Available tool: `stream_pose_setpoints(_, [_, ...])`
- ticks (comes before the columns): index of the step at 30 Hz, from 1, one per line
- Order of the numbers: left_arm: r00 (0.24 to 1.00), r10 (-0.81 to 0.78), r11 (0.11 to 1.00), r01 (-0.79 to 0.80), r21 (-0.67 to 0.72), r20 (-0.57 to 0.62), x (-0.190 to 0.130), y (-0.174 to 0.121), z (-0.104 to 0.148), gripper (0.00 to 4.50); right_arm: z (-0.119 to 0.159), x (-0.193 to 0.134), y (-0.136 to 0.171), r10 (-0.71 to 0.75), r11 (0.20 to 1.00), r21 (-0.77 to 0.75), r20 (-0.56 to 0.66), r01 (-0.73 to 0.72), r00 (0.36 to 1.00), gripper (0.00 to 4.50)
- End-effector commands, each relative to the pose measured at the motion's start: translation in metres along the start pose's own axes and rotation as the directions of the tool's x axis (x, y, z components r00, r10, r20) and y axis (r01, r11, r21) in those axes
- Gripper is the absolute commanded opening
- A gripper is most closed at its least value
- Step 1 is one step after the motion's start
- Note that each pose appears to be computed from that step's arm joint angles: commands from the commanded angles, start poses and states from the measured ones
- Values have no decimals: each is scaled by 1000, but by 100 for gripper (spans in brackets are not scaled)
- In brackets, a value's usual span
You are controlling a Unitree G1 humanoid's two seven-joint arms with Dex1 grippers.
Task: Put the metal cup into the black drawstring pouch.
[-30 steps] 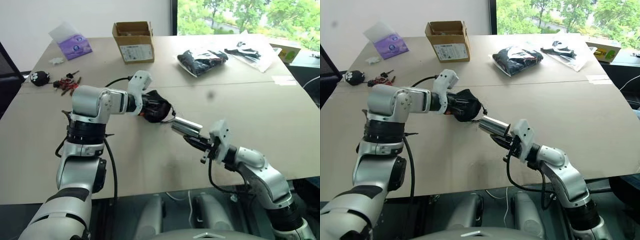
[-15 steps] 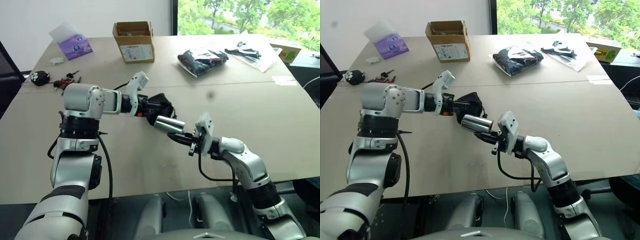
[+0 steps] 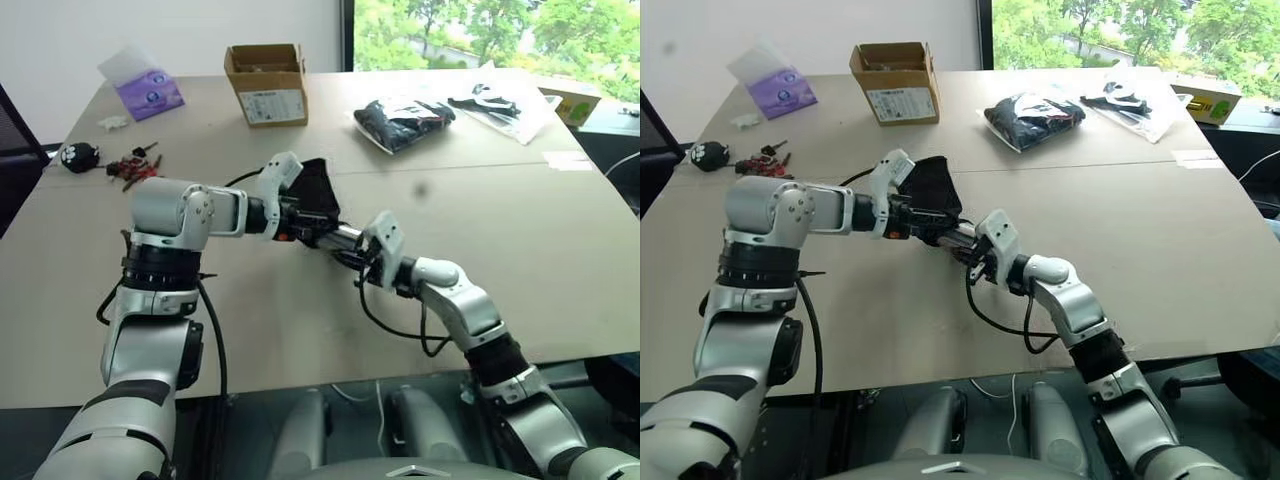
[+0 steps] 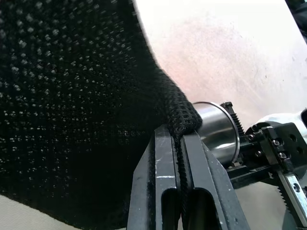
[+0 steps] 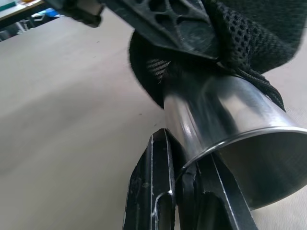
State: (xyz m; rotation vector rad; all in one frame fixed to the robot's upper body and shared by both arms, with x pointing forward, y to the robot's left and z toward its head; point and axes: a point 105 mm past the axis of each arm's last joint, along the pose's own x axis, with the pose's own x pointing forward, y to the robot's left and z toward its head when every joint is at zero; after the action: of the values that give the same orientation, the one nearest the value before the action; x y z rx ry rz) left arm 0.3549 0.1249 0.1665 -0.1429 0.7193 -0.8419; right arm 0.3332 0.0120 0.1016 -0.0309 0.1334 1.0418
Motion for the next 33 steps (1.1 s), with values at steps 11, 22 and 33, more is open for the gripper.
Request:
stream_pose_setpoints(11, [997, 11, 997, -16, 81, 70, -15, -24, -1, 0, 9, 35, 0, -60, 998, -25, 1, 60, 998, 2])
stream_pose_setpoints(22, [979, -106, 993, 95, 70, 171, -24, -52, 7, 0, 37, 61, -2, -105, 986, 140, 99, 91, 990, 2])
stream_pose_setpoints(33, [930, -308, 951, 294, 96, 198, -20, -86, 15, 0, 61, 82, 20, -25, 997, 78, 219, 8, 975, 2])
